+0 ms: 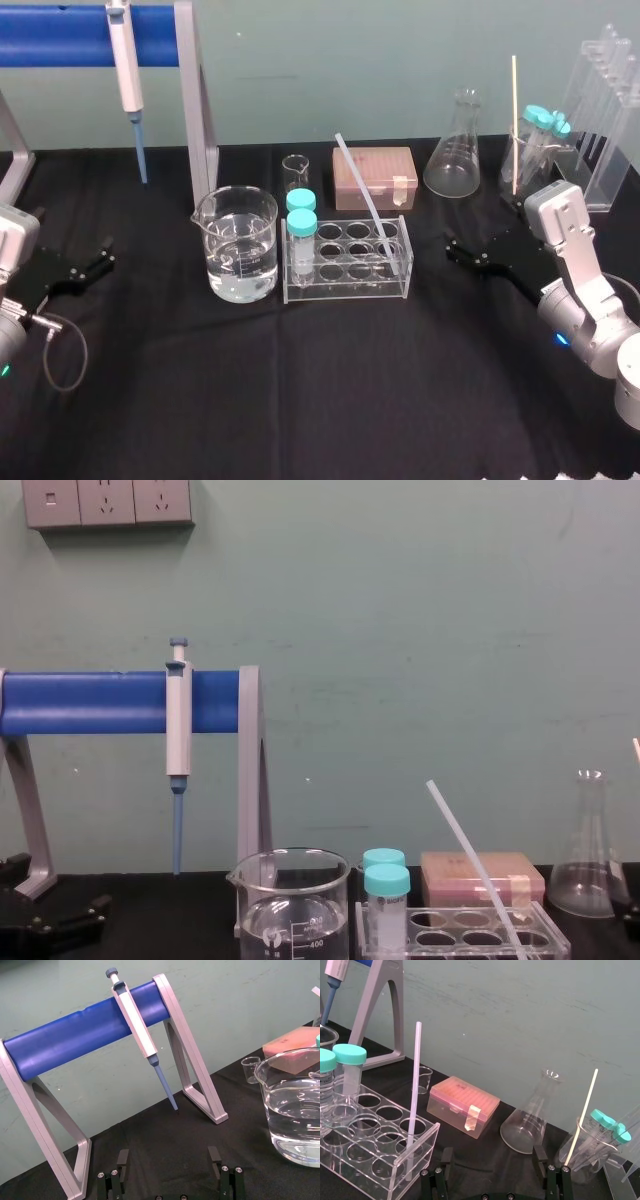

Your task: Pick up the stirring rod with one hand, then place it down.

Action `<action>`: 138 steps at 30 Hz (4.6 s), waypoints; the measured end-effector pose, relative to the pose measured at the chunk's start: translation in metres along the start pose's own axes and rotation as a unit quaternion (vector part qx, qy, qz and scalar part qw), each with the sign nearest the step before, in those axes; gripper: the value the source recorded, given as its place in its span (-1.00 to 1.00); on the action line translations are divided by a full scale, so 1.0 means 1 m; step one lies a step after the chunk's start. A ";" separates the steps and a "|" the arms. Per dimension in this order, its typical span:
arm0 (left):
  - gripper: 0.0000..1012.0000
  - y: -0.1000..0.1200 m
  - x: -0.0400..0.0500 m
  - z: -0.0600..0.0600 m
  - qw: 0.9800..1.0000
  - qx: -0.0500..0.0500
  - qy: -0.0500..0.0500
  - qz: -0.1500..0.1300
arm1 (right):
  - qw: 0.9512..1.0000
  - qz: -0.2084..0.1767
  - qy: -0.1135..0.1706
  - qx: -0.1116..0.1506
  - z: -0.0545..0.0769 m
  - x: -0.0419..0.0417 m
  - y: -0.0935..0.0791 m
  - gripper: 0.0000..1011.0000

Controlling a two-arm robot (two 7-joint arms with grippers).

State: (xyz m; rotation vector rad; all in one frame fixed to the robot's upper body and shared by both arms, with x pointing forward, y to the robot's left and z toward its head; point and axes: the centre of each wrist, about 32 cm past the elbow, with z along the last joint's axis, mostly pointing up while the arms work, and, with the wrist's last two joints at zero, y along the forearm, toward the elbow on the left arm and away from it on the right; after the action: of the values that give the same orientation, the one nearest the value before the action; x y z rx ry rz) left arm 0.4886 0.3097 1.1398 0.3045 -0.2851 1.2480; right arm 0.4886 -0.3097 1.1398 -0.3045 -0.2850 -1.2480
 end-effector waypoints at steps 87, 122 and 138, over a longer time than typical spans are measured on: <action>0.98 0.000 0.0000 0.000 1.000 0.000 0.000 0.000 | 0.964 0.233 0.105 0.080 0.013 0.0454 0.118 0.98; 0.98 0.000 -0.0001 0.000 1.000 0.000 0.000 0.000 | 0.940 0.306 0.139 0.055 0.005 0.0453 0.164 0.98; 0.98 0.000 0.0000 0.000 1.000 0.000 0.000 0.000 | 0.940 0.308 0.141 0.054 0.004 0.0441 0.164 0.98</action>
State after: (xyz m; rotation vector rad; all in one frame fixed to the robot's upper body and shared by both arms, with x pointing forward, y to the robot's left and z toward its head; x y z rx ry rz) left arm 0.4886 0.3097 1.1398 0.3045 -0.2850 1.2480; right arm 0.6579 -0.2998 1.1485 -0.0998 -0.0026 -0.6395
